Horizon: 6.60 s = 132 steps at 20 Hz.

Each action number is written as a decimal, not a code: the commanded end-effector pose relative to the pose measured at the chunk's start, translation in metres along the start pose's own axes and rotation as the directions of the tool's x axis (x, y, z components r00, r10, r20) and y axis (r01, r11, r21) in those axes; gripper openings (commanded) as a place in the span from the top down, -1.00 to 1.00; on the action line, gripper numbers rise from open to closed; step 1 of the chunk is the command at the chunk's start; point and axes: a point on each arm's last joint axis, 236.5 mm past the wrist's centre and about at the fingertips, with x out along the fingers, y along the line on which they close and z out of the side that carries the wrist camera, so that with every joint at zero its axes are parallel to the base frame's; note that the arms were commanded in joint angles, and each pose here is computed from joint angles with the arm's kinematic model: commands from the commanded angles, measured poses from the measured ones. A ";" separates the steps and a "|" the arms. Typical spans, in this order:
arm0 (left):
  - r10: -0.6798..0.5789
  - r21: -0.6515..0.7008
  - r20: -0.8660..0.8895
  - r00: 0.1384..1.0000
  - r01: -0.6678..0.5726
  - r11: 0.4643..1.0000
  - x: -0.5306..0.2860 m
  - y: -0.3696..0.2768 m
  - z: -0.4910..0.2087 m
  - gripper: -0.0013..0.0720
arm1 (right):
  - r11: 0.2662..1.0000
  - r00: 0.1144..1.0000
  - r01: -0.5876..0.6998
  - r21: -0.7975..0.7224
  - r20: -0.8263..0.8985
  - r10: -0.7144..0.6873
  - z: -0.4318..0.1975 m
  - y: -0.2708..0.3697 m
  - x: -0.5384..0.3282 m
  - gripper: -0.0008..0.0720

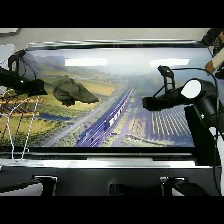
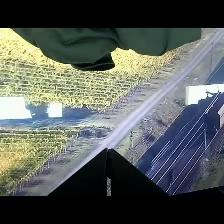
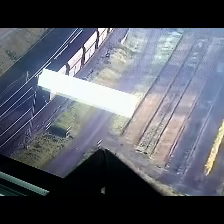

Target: Fold the clothes and pants, and hang the long-sleeved shirts on hangers.

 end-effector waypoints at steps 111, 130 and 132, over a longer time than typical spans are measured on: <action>-0.481 -0.315 0.139 0.866 0.499 0.807 0.199 -0.123 0.033 0.93 | 0.878 0.961 -0.275 0.392 0.127 0.244 0.061 -0.034 0.097 0.90; -0.359 0.348 0.931 0.064 0.132 0.928 -0.504 -0.192 -0.047 0.93 | 0.962 0.040 0.069 -0.265 0.964 0.263 0.018 0.163 -0.551 0.90; -0.321 0.316 0.947 0.012 0.137 0.939 -0.522 -0.187 -0.064 0.93 | 0.960 -0.014 0.052 -0.274 0.961 0.275 0.014 0.167 -0.566 0.90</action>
